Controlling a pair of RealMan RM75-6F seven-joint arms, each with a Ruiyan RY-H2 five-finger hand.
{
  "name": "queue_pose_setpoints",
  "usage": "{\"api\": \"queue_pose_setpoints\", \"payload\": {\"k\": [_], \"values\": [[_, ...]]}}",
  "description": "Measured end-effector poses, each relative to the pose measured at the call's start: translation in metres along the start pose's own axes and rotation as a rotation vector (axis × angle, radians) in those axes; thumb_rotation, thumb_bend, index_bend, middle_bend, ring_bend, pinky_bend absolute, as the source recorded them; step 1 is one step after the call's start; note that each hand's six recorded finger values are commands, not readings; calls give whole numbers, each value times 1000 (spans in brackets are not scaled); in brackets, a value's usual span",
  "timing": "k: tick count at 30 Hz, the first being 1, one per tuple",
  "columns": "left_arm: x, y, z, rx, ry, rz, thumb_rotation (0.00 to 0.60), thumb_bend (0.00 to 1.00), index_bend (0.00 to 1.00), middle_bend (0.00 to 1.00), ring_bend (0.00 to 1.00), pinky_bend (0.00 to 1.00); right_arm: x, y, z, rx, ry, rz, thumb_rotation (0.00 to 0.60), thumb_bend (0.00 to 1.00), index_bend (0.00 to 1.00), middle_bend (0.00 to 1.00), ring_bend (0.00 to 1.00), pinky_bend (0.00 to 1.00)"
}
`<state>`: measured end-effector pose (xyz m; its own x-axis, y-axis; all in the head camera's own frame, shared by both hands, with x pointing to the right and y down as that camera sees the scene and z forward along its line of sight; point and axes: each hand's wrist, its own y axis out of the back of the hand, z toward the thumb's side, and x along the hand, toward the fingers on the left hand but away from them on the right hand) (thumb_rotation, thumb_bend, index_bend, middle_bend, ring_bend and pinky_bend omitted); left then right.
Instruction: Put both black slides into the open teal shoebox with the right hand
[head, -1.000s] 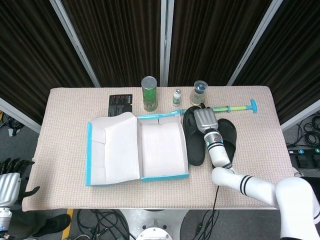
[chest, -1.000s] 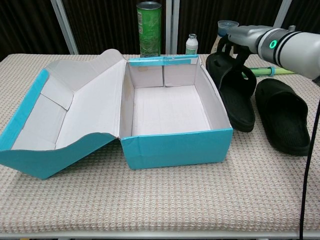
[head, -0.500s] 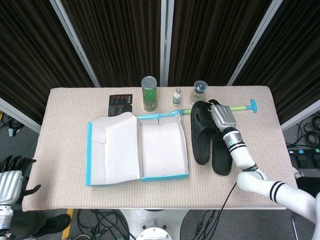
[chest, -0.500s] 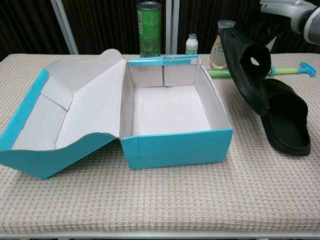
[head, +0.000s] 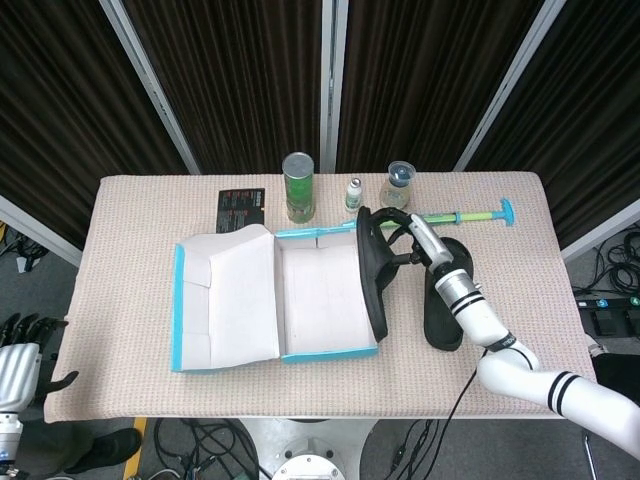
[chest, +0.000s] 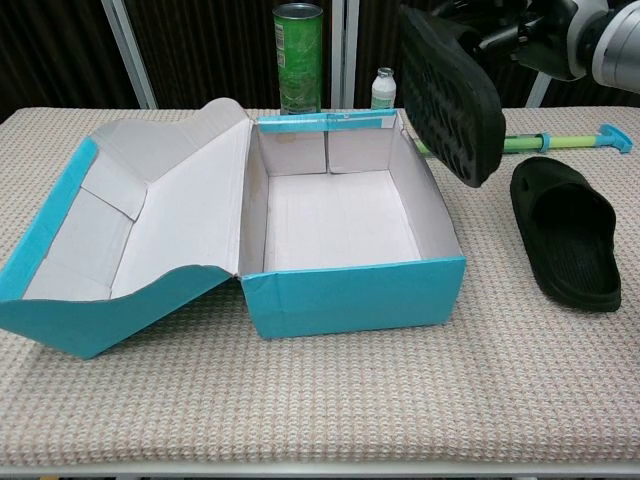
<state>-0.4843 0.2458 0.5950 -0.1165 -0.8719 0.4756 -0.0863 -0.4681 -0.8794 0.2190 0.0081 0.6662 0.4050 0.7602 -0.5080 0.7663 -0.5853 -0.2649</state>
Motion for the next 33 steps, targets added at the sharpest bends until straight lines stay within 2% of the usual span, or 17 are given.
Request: {"api": "queue_pose_setpoints", "payload": {"k": [5,10,19,25,33], "values": [[-1,-4,-4,-9,7,-7,600,64,265,209,106,68,-12,-27,13,-49,40,39,600,240,451,407,180,450],[0,-4,-5,-15,5,1,600,64,265,209,106,68,-29,-59,18,-33,38,59,600,240,451,407,181,454],[-1,-6,-12,-25,11,0,600,64,265,209,106,68,-49,-113,18,33,35,-10,600,241,451,410,183,472],[-2,-8,-14,-31,11,-2,600,64,265,209,105,68,-56,-131,13,75,24,-60,600,241,451,416,189,475],[-3,-8,-15,-38,12,-2,600,64,265,209,105,68,-60,-141,9,101,25,-66,600,241,451,417,189,476]]}}
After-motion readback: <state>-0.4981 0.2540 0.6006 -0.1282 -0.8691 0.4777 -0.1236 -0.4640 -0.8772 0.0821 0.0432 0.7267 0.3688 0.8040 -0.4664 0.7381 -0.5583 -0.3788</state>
